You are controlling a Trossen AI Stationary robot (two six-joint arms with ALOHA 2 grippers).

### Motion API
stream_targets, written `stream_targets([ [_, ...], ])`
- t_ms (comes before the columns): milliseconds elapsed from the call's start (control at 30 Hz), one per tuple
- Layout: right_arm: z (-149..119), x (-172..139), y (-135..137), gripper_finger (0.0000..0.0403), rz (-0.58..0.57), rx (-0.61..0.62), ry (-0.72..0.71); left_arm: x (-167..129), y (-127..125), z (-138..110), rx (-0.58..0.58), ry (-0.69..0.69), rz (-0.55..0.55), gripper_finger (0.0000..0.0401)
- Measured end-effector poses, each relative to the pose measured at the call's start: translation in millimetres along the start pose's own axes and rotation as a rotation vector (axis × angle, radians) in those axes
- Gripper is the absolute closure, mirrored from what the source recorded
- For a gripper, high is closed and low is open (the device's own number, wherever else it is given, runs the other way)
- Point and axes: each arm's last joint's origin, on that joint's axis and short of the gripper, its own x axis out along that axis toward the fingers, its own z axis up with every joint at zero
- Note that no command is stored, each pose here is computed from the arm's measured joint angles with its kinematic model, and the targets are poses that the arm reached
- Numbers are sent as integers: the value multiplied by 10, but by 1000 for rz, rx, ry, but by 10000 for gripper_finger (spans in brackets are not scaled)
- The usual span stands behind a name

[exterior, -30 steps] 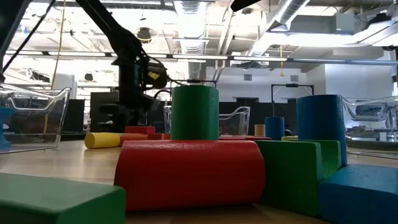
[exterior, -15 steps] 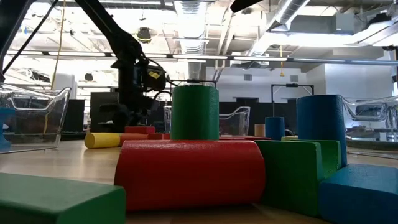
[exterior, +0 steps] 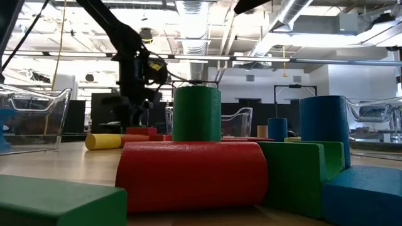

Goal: Sort blocks by size
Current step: Put the green cylindrical block into the right transparent bin

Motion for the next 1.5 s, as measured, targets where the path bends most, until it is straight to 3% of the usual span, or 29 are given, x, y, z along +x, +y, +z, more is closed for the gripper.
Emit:
stream_targets([
  [233,3,-112,74,145,3,-37,-25,-468,-69,55,-27,-91,25,279],
  [533,14,-285,198,145,53,-55,-72,-1237,-412,158,13,-458,12,279],
  [667,80,-294,233,145,128,-53,-121,-1447,-625,237,63,-607,-38,279],
  [867,217,-133,326,145,183,-133,-216,-1546,-973,442,177,-701,-128,279],
  [1033,245,54,273,145,148,-162,-212,-1585,-1192,548,262,-731,-157,279],
  [1167,274,148,194,145,133,-141,-222,-1601,-1287,584,285,-740,-176,279],
  [1333,348,226,132,144,229,-140,-311,-1593,-1363,660,314,-769,-204,279],
  [1500,372,277,83,142,242,-165,-343,-1559,-1416,714,331,-773,-246,279],
])
